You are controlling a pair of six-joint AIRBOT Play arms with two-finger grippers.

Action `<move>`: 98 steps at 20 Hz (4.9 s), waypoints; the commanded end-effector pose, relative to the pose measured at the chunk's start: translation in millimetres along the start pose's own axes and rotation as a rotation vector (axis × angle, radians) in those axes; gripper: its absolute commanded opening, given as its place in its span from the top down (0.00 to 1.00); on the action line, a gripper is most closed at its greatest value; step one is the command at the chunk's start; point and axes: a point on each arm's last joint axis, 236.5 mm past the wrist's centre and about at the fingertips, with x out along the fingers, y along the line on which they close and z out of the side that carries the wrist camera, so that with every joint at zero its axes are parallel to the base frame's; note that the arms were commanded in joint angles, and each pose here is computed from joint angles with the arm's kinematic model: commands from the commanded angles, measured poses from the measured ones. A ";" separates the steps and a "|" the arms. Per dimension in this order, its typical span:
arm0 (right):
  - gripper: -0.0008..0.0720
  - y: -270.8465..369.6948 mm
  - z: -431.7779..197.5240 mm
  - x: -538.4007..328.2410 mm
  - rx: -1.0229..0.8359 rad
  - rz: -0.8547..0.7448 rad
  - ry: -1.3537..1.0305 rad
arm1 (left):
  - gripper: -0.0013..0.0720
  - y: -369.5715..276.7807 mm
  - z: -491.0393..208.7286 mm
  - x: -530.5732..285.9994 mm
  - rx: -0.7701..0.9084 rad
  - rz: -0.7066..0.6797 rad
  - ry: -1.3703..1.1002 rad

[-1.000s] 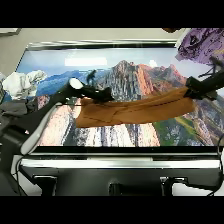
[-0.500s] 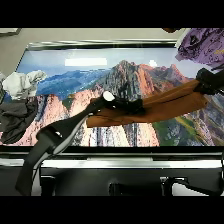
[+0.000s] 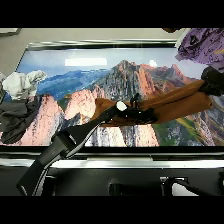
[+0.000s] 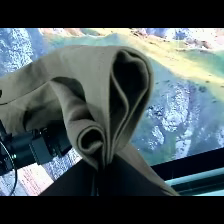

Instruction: Fold the clothes and pants, and hang the long-sleeved shirts on hangers.

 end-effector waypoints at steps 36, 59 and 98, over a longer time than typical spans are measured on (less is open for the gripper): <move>0.95 336.9 -171.2 225.1 -0.103 0.290 0.260 | 0.96 8.1 96.9 -544.2 0.132 0.831 -0.486; 0.08 172.9 -8.0 138.4 -0.166 0.381 0.173 | 0.96 8.0 96.8 -544.3 0.127 0.830 -0.489; 0.95 108.8 -24.9 256.8 0.065 0.496 0.312 | 0.96 7.8 96.9 -543.2 0.118 0.826 -0.492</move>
